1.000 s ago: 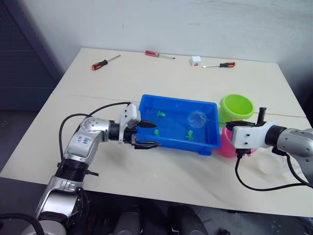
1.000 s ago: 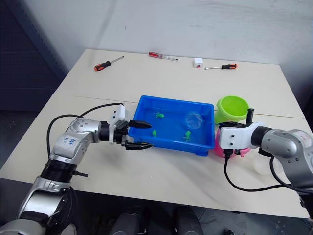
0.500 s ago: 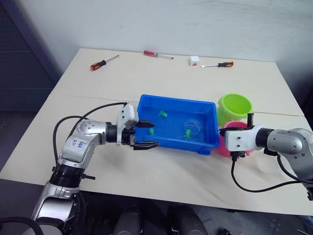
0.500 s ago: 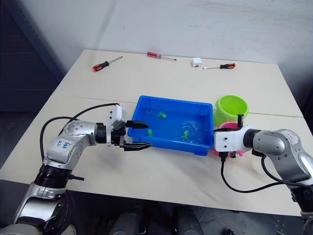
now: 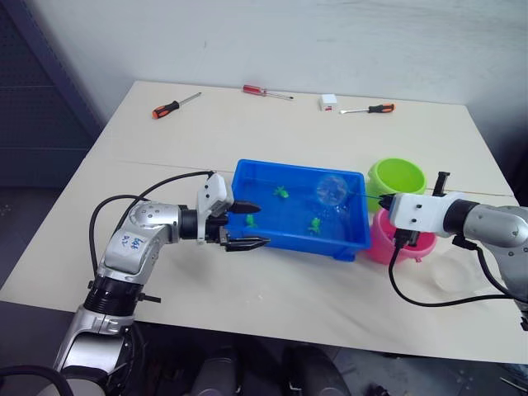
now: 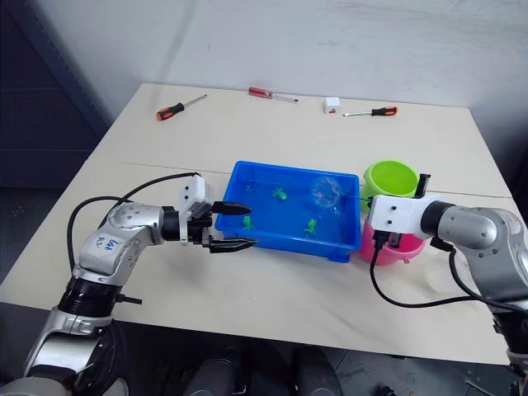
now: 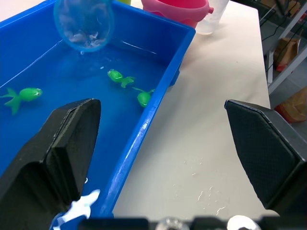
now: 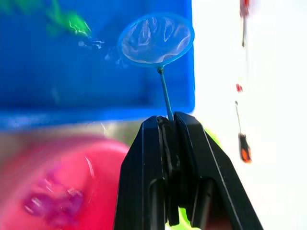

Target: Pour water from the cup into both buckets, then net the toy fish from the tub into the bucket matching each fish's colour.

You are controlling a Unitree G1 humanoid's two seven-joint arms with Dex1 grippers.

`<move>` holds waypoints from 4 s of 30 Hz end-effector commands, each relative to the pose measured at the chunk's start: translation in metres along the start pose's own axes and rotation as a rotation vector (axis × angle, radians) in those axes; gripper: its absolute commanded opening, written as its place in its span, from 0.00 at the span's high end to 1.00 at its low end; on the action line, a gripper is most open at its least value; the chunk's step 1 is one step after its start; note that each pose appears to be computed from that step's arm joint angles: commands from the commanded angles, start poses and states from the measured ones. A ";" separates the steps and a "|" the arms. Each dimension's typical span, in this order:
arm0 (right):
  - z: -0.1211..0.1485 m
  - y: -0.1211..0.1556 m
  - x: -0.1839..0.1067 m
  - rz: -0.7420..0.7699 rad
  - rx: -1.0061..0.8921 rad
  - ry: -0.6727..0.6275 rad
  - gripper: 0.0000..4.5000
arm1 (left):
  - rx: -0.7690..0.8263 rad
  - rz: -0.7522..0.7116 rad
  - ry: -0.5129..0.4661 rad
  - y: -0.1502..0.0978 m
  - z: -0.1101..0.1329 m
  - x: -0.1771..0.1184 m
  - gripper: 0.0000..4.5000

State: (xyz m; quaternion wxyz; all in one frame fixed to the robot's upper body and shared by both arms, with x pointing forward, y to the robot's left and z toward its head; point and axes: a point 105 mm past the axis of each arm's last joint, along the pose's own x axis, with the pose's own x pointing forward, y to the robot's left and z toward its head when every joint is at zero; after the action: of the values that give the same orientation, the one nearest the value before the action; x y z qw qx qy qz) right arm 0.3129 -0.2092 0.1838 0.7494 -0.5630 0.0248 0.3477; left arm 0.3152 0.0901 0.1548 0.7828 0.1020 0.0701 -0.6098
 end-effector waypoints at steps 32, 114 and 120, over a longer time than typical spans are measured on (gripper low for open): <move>0.010 0.049 0.010 0.228 0.165 -0.132 1.00 | 0.037 0.016 -0.030 0.000 0.014 -0.008 0.01; -0.060 -0.058 -0.077 -0.392 -0.044 0.417 1.00 | 0.051 0.015 -0.285 0.034 0.064 0.037 0.01; -0.065 -0.058 -0.072 -0.236 -0.423 0.471 1.00 | 0.053 0.053 -0.285 0.036 0.062 0.028 0.01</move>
State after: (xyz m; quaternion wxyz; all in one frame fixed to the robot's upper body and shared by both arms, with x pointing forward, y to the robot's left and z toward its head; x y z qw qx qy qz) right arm 0.3100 -0.3115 0.2283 0.6851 -0.7145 0.0940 0.1063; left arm 0.3591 0.0524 0.1997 0.7940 0.0219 -0.0379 -0.6063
